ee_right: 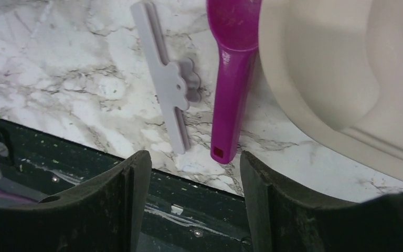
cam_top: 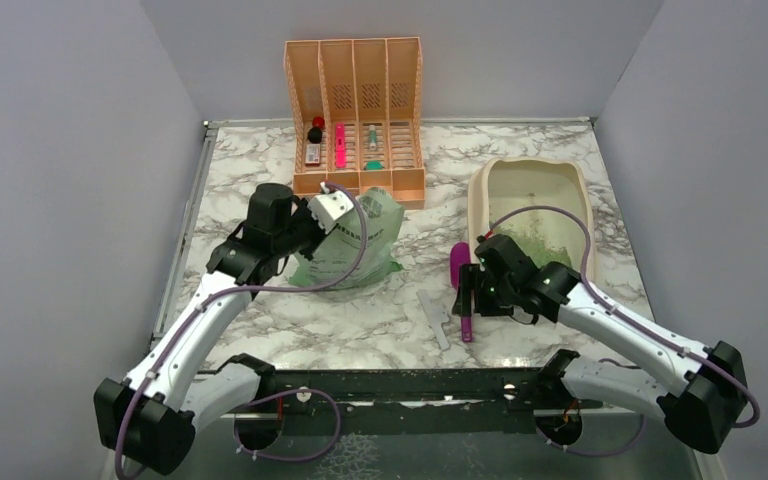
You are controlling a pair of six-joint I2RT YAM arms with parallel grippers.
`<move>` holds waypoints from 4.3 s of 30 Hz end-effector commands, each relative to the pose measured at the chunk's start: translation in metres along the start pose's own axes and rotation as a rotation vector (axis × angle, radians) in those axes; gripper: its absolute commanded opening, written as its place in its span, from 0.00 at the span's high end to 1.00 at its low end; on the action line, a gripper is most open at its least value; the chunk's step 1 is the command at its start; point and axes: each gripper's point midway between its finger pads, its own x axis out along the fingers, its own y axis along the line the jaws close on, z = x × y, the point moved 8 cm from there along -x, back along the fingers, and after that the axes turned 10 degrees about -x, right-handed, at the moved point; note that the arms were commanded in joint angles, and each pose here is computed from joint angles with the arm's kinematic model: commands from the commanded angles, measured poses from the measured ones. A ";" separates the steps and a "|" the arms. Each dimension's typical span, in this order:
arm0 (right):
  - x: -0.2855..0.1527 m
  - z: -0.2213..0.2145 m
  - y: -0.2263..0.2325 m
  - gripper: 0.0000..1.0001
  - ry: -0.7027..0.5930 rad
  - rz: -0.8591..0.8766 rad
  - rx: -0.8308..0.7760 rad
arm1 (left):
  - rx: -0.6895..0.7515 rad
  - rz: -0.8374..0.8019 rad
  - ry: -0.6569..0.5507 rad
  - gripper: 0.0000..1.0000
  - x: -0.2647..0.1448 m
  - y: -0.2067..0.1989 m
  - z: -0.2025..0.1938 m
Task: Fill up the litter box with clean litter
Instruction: Pick up the spatula from the center of the board.
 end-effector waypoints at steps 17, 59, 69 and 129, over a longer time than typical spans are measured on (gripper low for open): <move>0.062 -0.006 -0.006 0.40 -0.078 -0.279 -0.096 | 0.048 0.020 -0.094 0.35 -0.032 -0.007 0.009; -0.007 0.039 0.063 0.99 -0.534 0.307 -0.594 | -0.589 0.131 -0.282 0.01 -0.043 -0.002 0.075; -0.011 0.063 0.058 0.99 -0.536 0.173 -1.014 | -0.529 -0.262 -0.277 0.03 -0.054 -0.034 0.102; -0.069 0.192 -0.005 0.00 -0.661 0.279 -0.024 | -0.752 -0.023 -0.145 1.00 -0.024 -0.025 0.061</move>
